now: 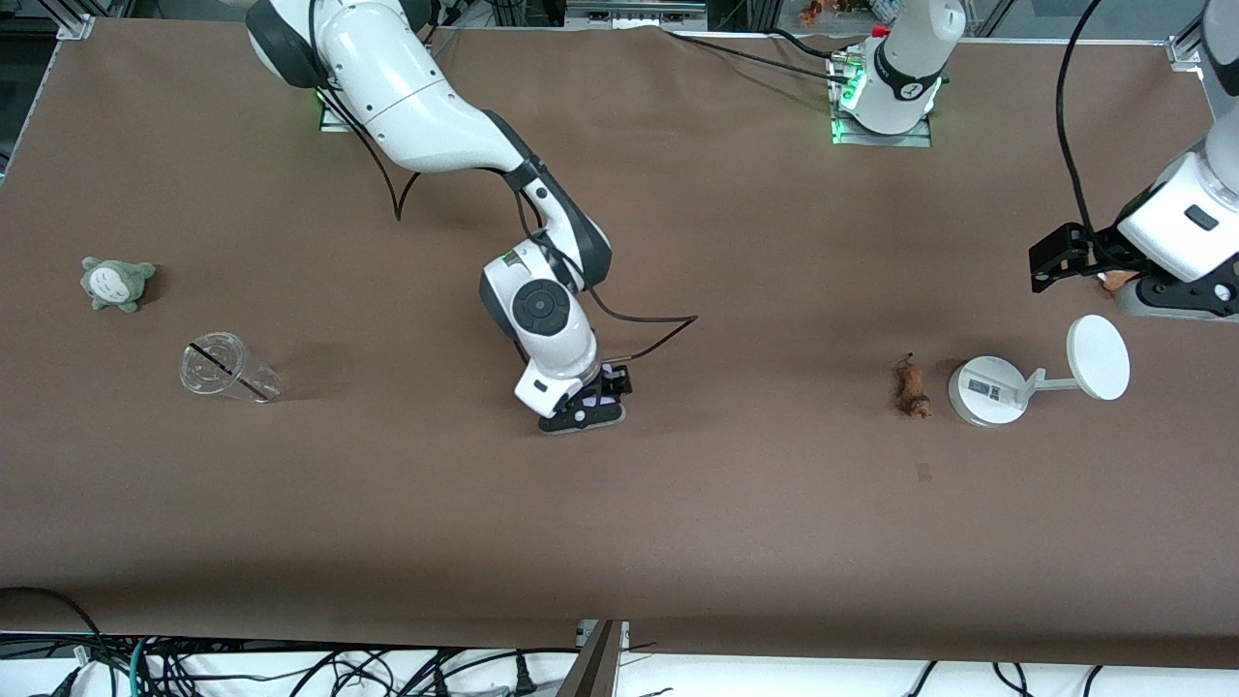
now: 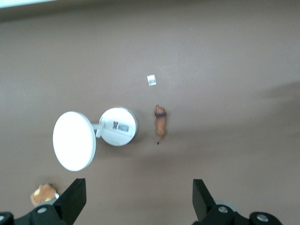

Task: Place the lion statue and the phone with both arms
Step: 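Lift the phone with the right gripper while the left gripper withdraws, then carry the phone toward the clear cup with the right gripper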

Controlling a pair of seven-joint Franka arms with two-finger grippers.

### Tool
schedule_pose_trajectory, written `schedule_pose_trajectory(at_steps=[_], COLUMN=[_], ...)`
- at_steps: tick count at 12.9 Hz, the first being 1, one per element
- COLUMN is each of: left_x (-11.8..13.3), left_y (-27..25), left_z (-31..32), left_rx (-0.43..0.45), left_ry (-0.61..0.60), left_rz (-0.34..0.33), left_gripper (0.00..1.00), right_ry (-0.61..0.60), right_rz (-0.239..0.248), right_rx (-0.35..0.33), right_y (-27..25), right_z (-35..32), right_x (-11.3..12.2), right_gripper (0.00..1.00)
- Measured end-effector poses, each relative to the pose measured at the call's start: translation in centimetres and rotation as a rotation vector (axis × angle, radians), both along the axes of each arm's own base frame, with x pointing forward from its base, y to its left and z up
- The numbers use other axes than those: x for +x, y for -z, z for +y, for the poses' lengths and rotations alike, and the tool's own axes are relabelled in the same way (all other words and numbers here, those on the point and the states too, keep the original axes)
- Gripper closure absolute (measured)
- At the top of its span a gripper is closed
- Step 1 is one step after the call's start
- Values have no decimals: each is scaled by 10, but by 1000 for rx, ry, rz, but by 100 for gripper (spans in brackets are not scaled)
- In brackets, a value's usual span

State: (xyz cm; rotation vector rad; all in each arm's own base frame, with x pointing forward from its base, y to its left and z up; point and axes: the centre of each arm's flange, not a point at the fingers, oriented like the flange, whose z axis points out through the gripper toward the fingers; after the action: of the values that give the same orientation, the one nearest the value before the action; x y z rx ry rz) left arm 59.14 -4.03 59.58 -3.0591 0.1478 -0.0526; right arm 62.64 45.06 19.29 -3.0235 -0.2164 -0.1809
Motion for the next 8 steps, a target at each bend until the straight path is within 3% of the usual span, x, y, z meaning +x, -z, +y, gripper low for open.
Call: schedule_pose_trajectory(at_steps=[4, 8], left_x=[-23, -25], left_y=[17, 17], left_z=[17, 14], left_rx=[1, 0], left_ry=[-24, -19], left_rz=[-6, -3], left_gripper=[0, 0], right_ry=[62, 62], right_rz=[50, 109], right_rx=[-32, -122], right_y=[-98, -189], right_z=[-64, -154], right_x=[39, 53], right_gripper=[16, 16])
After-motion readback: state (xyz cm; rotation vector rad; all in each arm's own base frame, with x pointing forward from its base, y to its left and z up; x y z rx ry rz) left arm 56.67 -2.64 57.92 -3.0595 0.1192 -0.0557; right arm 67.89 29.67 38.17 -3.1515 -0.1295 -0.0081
